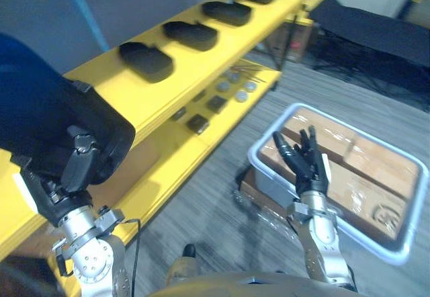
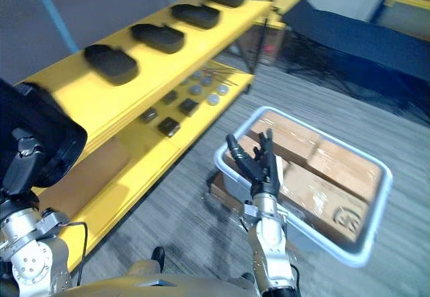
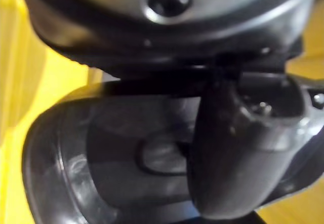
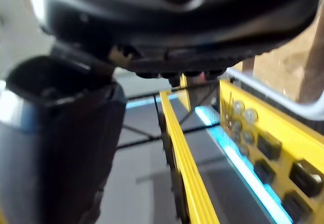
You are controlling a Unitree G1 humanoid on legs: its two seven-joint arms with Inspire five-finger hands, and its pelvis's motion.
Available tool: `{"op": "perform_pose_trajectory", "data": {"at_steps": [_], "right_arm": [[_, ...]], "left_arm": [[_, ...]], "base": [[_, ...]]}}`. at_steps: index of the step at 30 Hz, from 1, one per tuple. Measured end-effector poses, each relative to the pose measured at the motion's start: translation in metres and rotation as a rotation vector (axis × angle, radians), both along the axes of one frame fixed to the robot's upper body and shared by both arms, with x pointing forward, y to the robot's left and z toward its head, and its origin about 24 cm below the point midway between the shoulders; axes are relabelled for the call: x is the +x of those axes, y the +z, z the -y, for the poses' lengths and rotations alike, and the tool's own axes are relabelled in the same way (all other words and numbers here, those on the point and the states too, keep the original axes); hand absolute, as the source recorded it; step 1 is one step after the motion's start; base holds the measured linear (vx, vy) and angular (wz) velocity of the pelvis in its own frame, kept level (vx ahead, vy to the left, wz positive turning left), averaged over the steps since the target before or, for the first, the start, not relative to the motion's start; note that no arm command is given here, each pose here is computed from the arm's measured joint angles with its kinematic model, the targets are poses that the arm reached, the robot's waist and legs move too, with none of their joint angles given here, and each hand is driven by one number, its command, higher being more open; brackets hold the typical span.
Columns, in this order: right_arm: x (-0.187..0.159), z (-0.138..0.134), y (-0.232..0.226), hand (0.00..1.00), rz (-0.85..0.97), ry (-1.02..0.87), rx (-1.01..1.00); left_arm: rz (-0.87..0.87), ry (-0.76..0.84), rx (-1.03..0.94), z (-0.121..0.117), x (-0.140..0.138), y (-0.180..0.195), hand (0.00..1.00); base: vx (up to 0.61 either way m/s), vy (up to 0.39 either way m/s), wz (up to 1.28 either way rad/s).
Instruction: Walk over and take three plastic housings, then place them on the shelf
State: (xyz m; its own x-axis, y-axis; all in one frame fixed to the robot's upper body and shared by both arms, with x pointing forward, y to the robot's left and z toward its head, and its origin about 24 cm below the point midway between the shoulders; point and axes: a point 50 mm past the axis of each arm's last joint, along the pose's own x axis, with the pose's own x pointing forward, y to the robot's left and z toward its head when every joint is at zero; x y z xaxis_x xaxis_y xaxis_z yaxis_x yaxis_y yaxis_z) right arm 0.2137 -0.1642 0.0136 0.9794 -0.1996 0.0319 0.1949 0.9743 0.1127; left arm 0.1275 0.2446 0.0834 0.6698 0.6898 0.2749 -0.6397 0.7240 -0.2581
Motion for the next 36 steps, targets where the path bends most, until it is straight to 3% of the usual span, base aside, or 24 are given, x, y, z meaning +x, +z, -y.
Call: {"op": "perform_pose_trajectory", "data": {"at_steps": [5, 10, 17, 23, 28, 32, 36], "right_arm": [[0.004, 0.004, 0.003, 1.00, 0.011, -0.094, -0.065], [0.005, 0.003, 0.005, 1.00, 0.025, -0.078, -0.057], [0.007, -0.006, 0.006, 1.00, 0.034, -0.078, -0.010], [0.005, 0.002, 0.013, 1.00, 0.089, -0.079, -0.023], [0.016, 0.009, 0.039, 1.00, 0.234, -0.072, -0.045], [0.013, 0.028, 0.059, 1.00, 0.349, -0.156, -0.072], [0.009, 0.027, 0.079, 1.00, 0.462, -0.146, -0.073]], "left_arm": [[0.020, -0.051, -0.082, -0.003, -0.022, -0.009, 0.00], [0.123, -0.041, -0.047, -0.002, -0.029, 0.004, 0.00], [0.228, -0.212, 0.238, 0.013, -0.006, 0.040, 0.00], [0.270, -0.251, 0.373, 0.019, 0.007, 0.056, 0.00], [0.277, -0.204, 0.315, 0.015, 0.024, 0.049, 0.00], [0.252, -0.250, 0.262, 0.027, 0.026, 0.040, 0.00], [0.268, -0.272, 0.239, 0.034, 0.029, 0.040, 0.00]], "base": [[-0.02, 0.052, 1.35], [-0.01, 0.111, -0.14], [-0.01, 0.084, -0.03], [0.11, 0.193, 0.90], [0.20, 0.020, 0.60], [0.15, -0.055, 0.60], [0.08, -0.066, 0.25]]}}
